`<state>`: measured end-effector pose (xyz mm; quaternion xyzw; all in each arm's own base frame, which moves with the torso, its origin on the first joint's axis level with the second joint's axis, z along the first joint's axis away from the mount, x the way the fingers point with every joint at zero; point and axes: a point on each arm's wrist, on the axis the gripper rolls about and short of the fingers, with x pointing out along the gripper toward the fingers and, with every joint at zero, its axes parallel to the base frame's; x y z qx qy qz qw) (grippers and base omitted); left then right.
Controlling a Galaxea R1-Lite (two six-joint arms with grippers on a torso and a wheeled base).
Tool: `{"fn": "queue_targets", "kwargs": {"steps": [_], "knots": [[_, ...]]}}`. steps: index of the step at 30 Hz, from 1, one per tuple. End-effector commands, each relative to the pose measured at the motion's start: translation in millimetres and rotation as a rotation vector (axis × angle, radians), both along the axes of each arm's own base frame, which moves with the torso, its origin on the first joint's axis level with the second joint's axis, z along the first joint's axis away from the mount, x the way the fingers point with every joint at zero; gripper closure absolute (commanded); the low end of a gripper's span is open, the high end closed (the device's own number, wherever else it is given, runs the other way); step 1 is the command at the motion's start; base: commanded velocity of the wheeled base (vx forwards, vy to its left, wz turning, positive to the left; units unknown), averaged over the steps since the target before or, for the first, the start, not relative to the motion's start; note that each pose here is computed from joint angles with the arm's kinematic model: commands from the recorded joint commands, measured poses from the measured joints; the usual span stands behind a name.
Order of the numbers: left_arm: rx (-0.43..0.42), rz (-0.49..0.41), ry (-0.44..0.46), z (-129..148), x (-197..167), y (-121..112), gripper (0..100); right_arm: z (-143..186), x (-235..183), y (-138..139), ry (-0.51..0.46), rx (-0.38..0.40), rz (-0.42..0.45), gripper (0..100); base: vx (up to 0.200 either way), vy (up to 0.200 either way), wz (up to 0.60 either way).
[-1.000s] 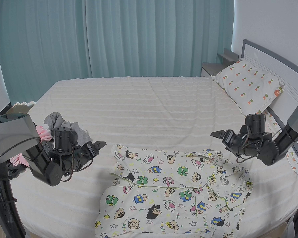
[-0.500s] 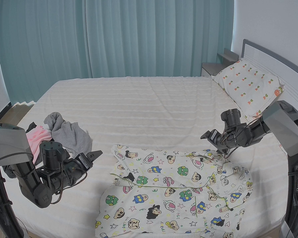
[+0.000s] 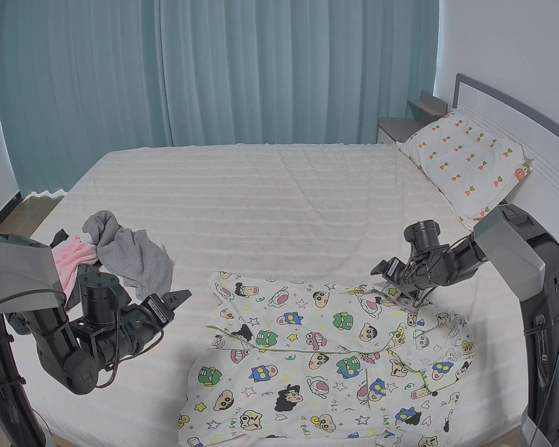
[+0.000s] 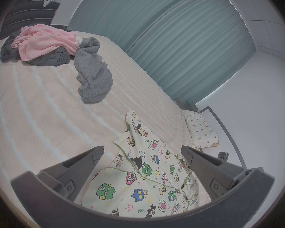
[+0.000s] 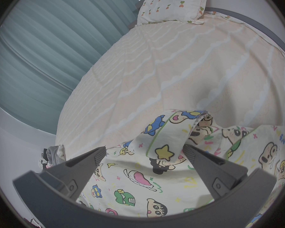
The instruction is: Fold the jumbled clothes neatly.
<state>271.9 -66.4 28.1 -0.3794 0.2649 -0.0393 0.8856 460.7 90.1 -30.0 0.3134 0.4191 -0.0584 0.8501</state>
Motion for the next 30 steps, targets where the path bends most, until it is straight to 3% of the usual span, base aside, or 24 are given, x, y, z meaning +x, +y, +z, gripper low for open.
{"fn": "queue_targets", "kwargs": {"steps": [1,7,17,24,26,30], "knots": [[0.003,0.0,0.005,-6.7,1.7,-0.5,0,-9.2,5.7,-0.2,0.001,0.0,-0.003,0,0.0,0.0,0.0],[0.004,0.001,0.0,-10.3,0.0,0.0,0,3.8,23.5,-2.7,-0.08,0.038,-0.025,0,0.0,0.0,0.0],[0.001,0.002,-0.005,-11.5,0.5,-0.2,0,17.2,61.8,4.7,-0.361,0.135,-0.069,0,0.0,0.0,0.0],[0.001,0.002,-0.005,-11.5,0.5,-0.2,0,17.2,60.0,0.0,-0.371,0.121,-0.078,0,0.0,0.0,0.0],[0.001,0.002,-0.007,-11.0,0.5,-0.2,0,20.7,55.7,-25.4,-0.364,0.051,-0.1,0,0.0,0.0,0.0],[0.001,0.002,-0.007,-11.0,0.5,-0.2,0,24.6,49.4,-43.6,-0.346,0.024,-0.119,0,0.0,0.0,0.0]]}}
